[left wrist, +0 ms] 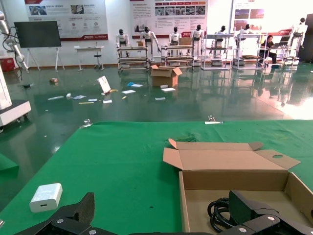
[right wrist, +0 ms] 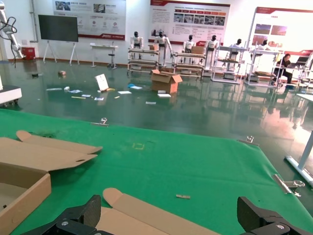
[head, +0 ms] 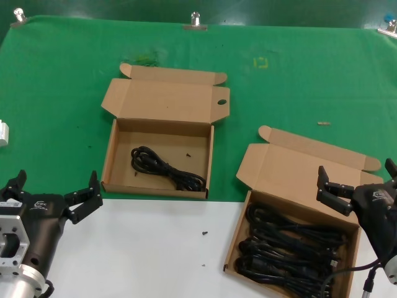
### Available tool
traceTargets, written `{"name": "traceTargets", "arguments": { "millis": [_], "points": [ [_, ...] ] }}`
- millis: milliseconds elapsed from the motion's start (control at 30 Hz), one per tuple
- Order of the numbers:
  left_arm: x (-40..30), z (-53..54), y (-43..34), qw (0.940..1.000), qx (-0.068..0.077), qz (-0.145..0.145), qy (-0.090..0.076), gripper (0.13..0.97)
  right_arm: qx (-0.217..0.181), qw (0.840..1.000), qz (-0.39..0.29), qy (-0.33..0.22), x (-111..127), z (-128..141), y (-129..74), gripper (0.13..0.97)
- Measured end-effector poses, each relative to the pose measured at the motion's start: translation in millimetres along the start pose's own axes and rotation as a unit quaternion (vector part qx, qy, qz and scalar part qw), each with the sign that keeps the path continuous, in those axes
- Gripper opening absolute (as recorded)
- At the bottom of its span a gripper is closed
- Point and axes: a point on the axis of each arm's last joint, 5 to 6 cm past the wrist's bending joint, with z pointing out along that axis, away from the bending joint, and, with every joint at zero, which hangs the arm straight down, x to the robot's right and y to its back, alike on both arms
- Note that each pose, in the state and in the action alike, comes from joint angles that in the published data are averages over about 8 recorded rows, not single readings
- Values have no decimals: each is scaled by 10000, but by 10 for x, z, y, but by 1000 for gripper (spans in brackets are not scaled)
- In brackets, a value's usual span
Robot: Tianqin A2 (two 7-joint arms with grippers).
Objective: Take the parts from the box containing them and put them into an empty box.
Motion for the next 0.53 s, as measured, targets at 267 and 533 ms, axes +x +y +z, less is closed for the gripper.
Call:
{"name": "traceTargets", "arguments": {
  "millis": [267, 533],
  "points": [
    [0, 0, 0, 10000, 0, 0, 0, 966, 0, 10000, 0, 0, 0, 0, 0, 966],
    [0, 0, 0, 10000, 0, 0, 0, 966, 0, 10000, 0, 0, 0, 0, 0, 966]
  ]
}}
